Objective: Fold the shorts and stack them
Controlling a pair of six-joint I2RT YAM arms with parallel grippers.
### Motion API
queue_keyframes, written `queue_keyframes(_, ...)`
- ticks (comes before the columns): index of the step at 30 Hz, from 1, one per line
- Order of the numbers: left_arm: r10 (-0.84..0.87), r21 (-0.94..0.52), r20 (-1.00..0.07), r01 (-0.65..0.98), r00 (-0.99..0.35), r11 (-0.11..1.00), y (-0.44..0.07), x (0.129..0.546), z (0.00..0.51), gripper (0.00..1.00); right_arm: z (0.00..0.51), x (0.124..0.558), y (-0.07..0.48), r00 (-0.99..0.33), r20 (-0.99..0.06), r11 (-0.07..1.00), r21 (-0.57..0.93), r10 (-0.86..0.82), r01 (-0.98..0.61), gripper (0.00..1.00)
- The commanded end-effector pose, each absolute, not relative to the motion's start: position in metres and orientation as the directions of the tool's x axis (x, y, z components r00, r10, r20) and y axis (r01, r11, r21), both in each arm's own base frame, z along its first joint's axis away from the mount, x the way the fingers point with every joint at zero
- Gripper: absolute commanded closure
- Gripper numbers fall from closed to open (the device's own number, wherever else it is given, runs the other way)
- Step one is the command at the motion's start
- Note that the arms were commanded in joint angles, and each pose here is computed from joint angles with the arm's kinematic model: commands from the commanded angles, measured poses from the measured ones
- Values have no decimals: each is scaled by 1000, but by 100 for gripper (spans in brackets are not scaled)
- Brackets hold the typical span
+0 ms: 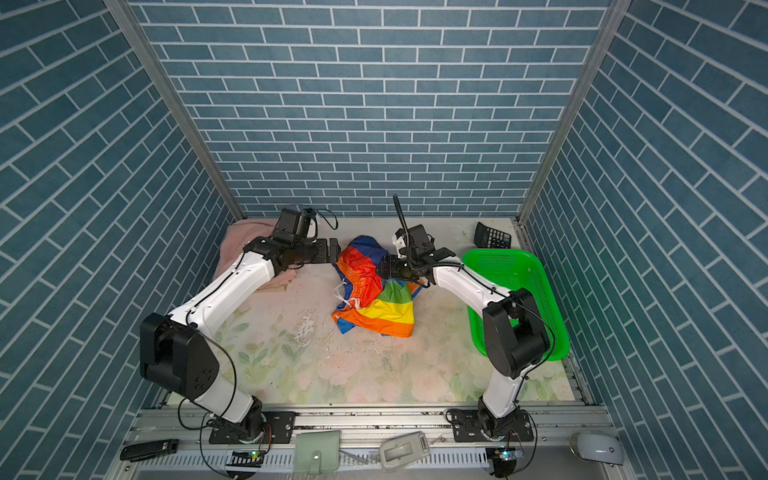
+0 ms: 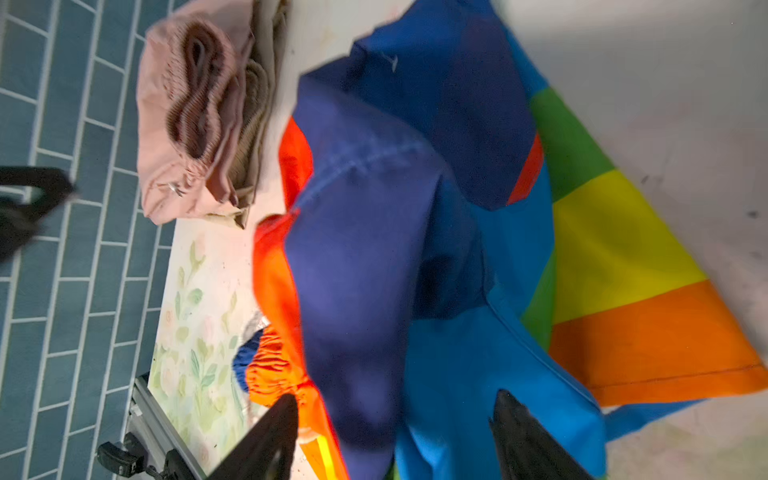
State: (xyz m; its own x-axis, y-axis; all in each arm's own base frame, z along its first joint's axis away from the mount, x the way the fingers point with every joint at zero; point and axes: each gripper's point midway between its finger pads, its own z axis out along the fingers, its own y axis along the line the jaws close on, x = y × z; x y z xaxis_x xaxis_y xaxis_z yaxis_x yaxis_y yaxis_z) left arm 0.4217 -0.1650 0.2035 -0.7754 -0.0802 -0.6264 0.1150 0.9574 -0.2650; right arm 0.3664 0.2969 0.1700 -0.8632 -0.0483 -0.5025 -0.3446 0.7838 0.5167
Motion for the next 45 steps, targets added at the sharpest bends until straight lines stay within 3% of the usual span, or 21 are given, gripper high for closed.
queue_keyframes(1, -137, -369, -574, 106, -808, 924, -183, 429, 184, 0, 178, 363, 260, -839, -539, 843, 413, -78, -344, 13)
queue_keyframes(4, -171, -431, -513, 80, -841, 899, -194, 430, 161, 1, 160, 357, 240, -854, -516, 870, 389, -68, -304, 2)
queue_keyframes(12, -188, -496, -430, 58, -883, 867, -211, 428, 128, 0, 117, 333, 260, -898, -434, 827, 475, -77, -301, 3)
queue_keyframes(14, -158, -490, -416, 74, -896, 869, -216, 421, 124, 0, 106, 326, 267, -907, -412, 819, 487, -90, -303, 11)
queue_keyframes(17, -149, -485, -390, 65, -909, 872, -213, 407, 113, 1, 93, 318, 275, -919, -385, 805, 517, -86, -292, 31)
queue_keyframes(20, -174, -545, -366, 59, -914, 836, -221, 396, 101, 2, 85, 318, 278, -926, -367, 800, 529, -84, -282, 63)
queue_keyframes(22, -191, -598, -346, 59, -918, 799, -233, 393, 93, 11, 89, 322, 277, -924, -370, 810, 510, -98, -290, 89)
queue_keyframes(23, -192, -618, -340, 65, -920, 784, -240, 393, 91, 16, 95, 327, 277, -916, -387, 814, 496, -105, -302, 98)
queue_keyframes(24, -191, -637, -334, 72, -923, 767, -249, 393, 90, 24, 102, 331, 275, -907, -404, 822, 474, -116, -316, 100)
queue_keyframes(32, -193, -704, -353, 124, -916, 699, -281, 426, 122, 99, 180, 400, 217, -864, -503, 904, 353, -36, -243, 100)
queue_keyframes(36, -279, -715, -386, 94, -879, 692, -242, 455, 154, 100, 212, 427, 184, -828, -561, 925, 320, 10, -206, 100)
queue_keyframes(40, -432, -727, -373, -31, -821, 686, -162, 472, 163, 100, 196, 436, 161, -848, -528, 960, 211, -46, -183, 100)
queue_keyframes(42, -466, -732, -356, -68, -810, 677, -137, 469, 159, 100, 183, 434, 159, -860, -507, 963, 201, -56, -181, 89)
queue_keyframes(45, -468, -720, -338, -95, -817, 687, -122, 458, 148, 100, 177, 427, 167, -867, -496, 946, 258, -42, -194, 63)
